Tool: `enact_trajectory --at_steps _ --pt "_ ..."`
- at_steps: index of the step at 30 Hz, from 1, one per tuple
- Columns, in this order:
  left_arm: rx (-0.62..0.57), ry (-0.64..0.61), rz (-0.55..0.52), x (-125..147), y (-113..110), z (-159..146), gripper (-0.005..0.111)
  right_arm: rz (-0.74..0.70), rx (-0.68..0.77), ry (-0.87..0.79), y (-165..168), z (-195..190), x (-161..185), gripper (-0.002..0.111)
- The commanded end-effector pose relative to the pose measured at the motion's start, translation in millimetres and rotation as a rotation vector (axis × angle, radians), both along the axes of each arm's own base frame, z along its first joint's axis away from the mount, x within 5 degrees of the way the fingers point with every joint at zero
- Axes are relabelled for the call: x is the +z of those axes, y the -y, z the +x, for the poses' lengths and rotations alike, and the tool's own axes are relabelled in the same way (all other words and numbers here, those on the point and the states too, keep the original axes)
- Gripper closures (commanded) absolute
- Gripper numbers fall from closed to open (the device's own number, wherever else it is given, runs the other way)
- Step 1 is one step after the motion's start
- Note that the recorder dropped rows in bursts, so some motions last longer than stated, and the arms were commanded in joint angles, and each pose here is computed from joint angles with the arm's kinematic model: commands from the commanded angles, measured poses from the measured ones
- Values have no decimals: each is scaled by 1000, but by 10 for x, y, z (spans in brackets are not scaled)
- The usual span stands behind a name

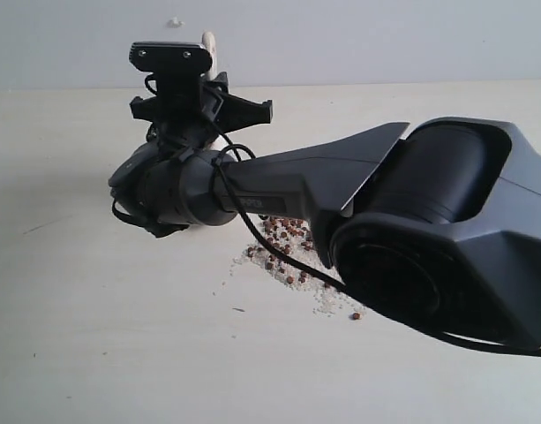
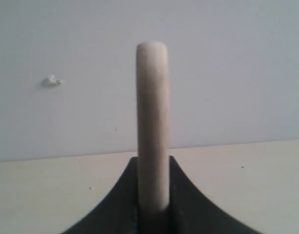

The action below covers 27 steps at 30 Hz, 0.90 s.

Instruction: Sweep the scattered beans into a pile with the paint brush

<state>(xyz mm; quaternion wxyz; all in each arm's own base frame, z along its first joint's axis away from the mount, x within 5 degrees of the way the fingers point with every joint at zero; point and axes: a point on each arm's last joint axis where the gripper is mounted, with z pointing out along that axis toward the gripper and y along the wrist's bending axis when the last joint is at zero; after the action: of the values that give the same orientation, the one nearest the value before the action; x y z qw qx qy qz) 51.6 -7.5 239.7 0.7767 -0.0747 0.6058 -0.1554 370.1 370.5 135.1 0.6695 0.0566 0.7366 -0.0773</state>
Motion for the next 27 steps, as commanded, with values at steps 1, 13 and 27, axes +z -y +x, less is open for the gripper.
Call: enact_trajectory --at_steps 1,13,27 --pt "1 -1 2 -17 0 -2 107 -26 -39 33 74 58 10 108" --pt "5 0 18 -17 0 -2 107 -170 -118 -121 171 36 -96 108" --pt "5 0 18 -17 0 -2 107 -284 -95 -145 148 14 -43 108"
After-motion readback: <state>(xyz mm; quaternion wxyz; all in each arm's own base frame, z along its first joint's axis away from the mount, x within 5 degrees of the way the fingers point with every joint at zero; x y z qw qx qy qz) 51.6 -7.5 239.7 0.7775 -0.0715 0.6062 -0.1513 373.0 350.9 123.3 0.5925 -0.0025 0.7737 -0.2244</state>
